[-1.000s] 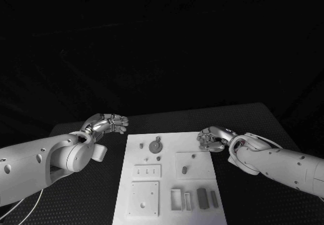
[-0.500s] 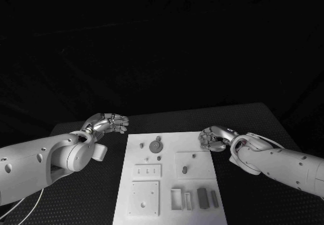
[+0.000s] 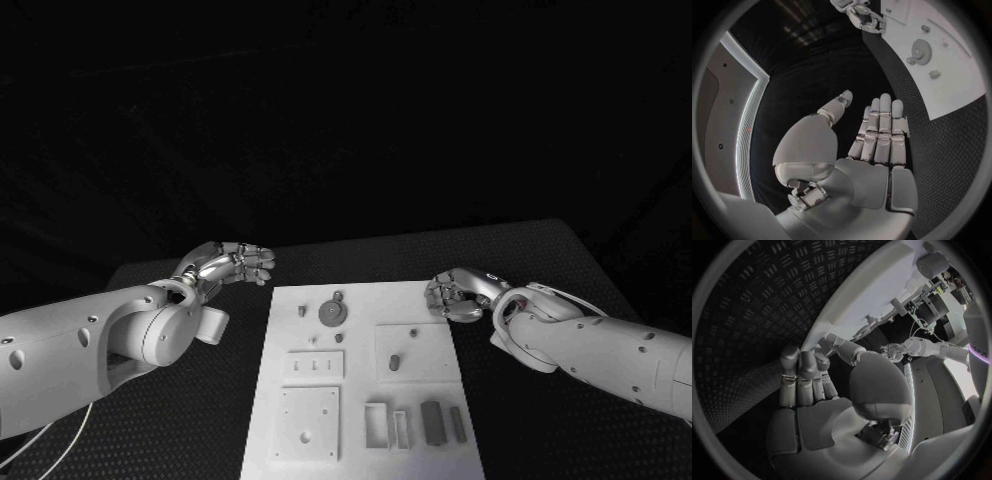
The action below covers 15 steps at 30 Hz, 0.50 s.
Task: Assemble the parts on the task board
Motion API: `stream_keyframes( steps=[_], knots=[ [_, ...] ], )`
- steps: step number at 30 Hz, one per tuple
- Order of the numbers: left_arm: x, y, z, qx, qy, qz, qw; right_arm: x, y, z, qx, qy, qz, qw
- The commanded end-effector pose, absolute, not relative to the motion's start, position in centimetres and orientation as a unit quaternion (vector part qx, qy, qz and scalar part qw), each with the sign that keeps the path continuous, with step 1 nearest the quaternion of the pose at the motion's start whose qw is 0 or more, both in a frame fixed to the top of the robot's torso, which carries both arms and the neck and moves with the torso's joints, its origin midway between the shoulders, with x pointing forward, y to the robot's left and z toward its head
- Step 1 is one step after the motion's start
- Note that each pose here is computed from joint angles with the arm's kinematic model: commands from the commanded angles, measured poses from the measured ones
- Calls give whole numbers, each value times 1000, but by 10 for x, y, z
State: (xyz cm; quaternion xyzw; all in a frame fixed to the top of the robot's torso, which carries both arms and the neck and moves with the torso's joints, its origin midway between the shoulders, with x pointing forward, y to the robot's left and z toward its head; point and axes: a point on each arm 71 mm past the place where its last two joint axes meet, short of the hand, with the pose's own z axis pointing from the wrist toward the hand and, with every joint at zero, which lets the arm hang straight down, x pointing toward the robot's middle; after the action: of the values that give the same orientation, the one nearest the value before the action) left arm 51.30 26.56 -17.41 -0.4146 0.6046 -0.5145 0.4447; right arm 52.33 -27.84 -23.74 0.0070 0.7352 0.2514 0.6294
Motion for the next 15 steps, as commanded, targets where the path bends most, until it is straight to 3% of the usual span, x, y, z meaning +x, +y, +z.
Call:
stream_keyframes(
  steps=[1, 15],
  knots=[
    [513, 264, -173, -411, 606, -520, 440, 522, -280, -243, 10, 746, 247, 618],
    [512, 265, -173, -411, 606, -520, 440, 523, -279, -243, 26, 744, 251, 619]
  ],
)
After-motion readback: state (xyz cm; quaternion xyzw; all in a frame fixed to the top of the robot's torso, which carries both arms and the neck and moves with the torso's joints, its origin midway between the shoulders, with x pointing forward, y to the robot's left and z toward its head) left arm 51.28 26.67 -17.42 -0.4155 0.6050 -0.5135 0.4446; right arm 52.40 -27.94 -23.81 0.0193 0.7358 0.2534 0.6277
